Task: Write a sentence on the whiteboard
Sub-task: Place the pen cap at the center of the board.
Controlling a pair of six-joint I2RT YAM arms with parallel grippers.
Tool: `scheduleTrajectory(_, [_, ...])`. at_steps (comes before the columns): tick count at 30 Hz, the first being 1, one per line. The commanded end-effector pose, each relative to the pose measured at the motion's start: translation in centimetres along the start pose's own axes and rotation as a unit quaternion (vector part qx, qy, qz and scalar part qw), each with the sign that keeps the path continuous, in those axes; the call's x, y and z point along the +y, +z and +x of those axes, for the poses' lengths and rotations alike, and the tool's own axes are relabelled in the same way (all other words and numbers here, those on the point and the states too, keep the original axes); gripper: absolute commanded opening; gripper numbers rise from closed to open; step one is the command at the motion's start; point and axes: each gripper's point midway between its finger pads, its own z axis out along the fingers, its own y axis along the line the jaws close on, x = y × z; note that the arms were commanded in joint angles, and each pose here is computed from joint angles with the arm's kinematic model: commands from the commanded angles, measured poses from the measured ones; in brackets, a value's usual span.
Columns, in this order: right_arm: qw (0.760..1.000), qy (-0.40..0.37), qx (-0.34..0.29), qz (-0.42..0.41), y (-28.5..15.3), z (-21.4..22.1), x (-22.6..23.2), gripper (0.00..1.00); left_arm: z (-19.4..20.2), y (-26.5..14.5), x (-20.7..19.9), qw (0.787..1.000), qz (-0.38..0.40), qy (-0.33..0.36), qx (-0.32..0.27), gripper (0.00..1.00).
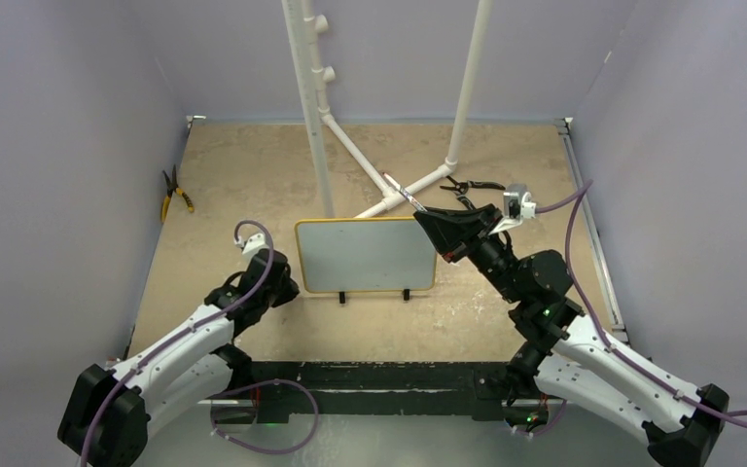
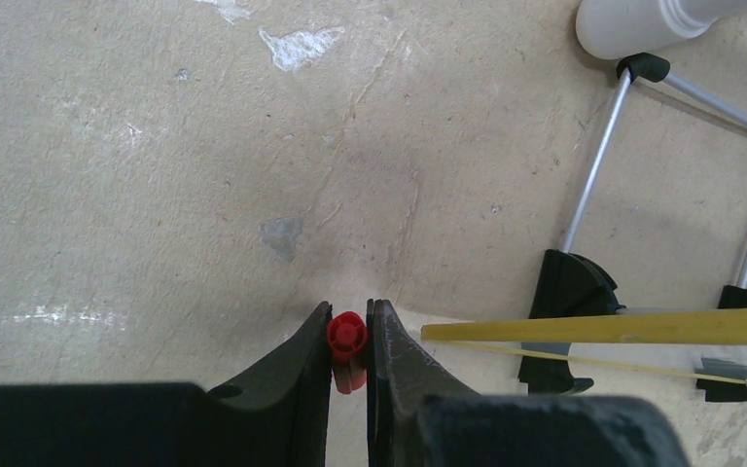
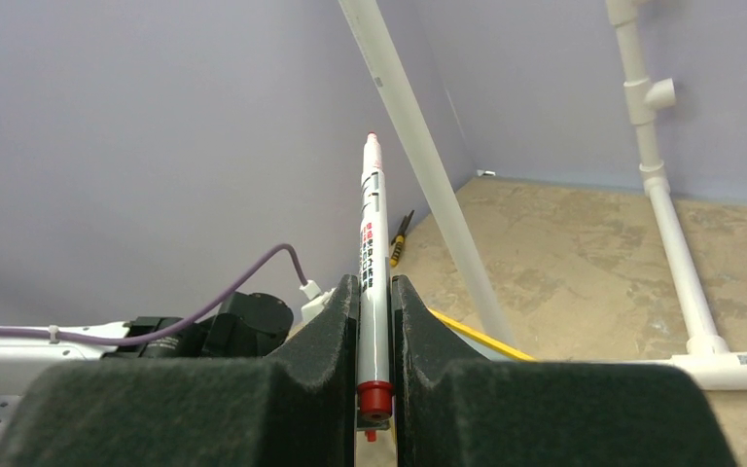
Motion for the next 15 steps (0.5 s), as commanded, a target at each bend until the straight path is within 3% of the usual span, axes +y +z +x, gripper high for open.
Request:
scheduleTrajectory(1, [1.000,-0.010,-0.011,0.008,0.2,-0.4,-0.4,0.00,-0.4,-0.1,-0.6,1.000,0.020,-0.013,-0.013,0.15])
scheduleTrajectory(15, [1.000,-0.004,0.006,0.006,0.5,0.6,-0.5,0.00,-2.1,-1.7,-1.3,0.999,0.031,-0.023,-0.035,0.53])
